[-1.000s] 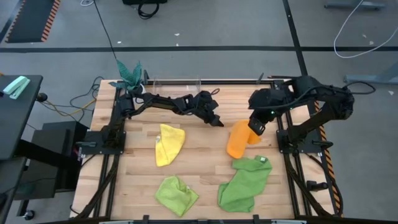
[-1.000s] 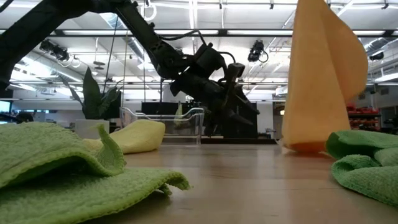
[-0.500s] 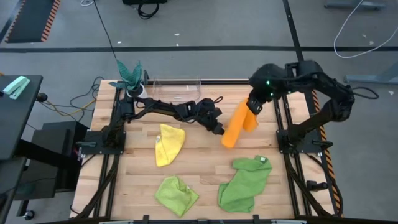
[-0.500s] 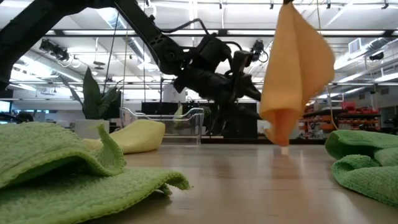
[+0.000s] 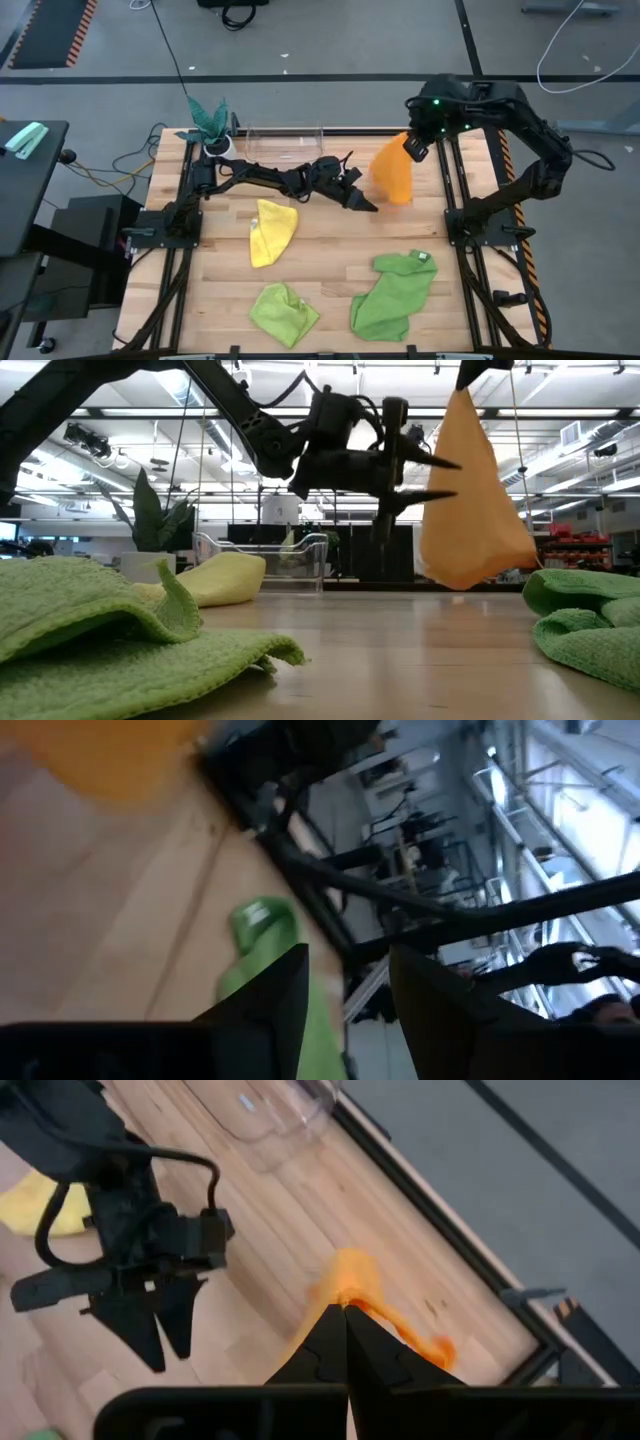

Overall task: Fold microfiber towels
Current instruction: Fold the orange towel

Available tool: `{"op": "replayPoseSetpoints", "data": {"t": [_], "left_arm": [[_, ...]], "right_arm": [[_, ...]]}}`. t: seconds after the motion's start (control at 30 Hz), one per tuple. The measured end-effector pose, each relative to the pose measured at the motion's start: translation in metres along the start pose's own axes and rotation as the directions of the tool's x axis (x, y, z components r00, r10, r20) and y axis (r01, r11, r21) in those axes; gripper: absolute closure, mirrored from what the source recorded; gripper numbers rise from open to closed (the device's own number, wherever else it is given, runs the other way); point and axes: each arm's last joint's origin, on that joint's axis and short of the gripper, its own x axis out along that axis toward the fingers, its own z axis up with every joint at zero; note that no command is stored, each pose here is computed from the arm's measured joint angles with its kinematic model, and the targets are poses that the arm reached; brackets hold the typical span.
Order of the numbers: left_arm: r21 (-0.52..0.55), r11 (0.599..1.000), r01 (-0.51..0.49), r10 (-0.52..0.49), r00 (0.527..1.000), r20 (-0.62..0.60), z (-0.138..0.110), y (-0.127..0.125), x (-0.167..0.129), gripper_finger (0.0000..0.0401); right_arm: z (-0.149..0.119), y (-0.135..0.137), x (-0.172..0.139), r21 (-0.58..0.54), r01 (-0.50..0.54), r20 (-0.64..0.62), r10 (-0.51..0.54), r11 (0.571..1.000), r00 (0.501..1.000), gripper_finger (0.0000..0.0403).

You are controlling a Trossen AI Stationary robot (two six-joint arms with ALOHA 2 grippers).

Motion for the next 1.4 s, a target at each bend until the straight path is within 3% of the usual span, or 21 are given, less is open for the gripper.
{"op": "replayPoseSetpoints", "data": {"t": [0.2, 0.33, 0.57, 0.8, 0.93, 1.17, 1.4], "left_arm": [[-0.008, 0.997, -0.077, 0.078, 0.989, 0.122, 0.001, 0.001, 0.001, 0.0263], [-0.019, 0.989, -0.148, 0.148, 0.958, 0.247, 0.014, 0.009, -0.007, 0.0261], [-0.03, 0.984, -0.178, 0.177, 0.918, 0.354, 0.036, 0.018, -0.023, 0.0252], [0.013, 0.998, -0.067, 0.057, 0.928, 0.369, 0.05, 0.014, -0.031, 0.0254], [0.036, 0.999, 0.0, -0.013, 0.932, 0.363, 0.053, 0.009, -0.033, 0.0259], [0.057, 0.996, 0.062, -0.077, 0.949, 0.305, 0.041, -0.001, -0.024, 0.0253], [0.119, 0.972, 0.205, -0.23, 0.934, 0.274, 0.02, -0.028, -0.008, 0.0262]], "right_arm": [[0.004, -0.005, -0.037, -0.013, -0.042, 0.139, 0.043, 0.999, 0.989, 0.0403], [0.003, -0.008, -0.064, 0.011, -0.085, 0.238, 0.08, 0.996, 0.968, 0.0403], [-0.001, -0.003, -0.081, 0.003, -0.186, 0.282, 0.178, 0.983, 0.943, 0.0403], [-0.004, 0.005, -0.082, -0.001, -0.231, 0.272, 0.222, 0.973, 0.936, 0.0403], [-0.005, 0.003, -0.084, 0.022, -0.213, 0.285, 0.198, 0.977, 0.938, 0.0403], [-0.004, 0.002, -0.084, 0.03, -0.188, 0.292, 0.171, 0.982, 0.941, 0.0403], [-0.004, 0.002, -0.084, 0.023, -0.185, 0.292, 0.171, 0.982, 0.941, 0.0403]]}}
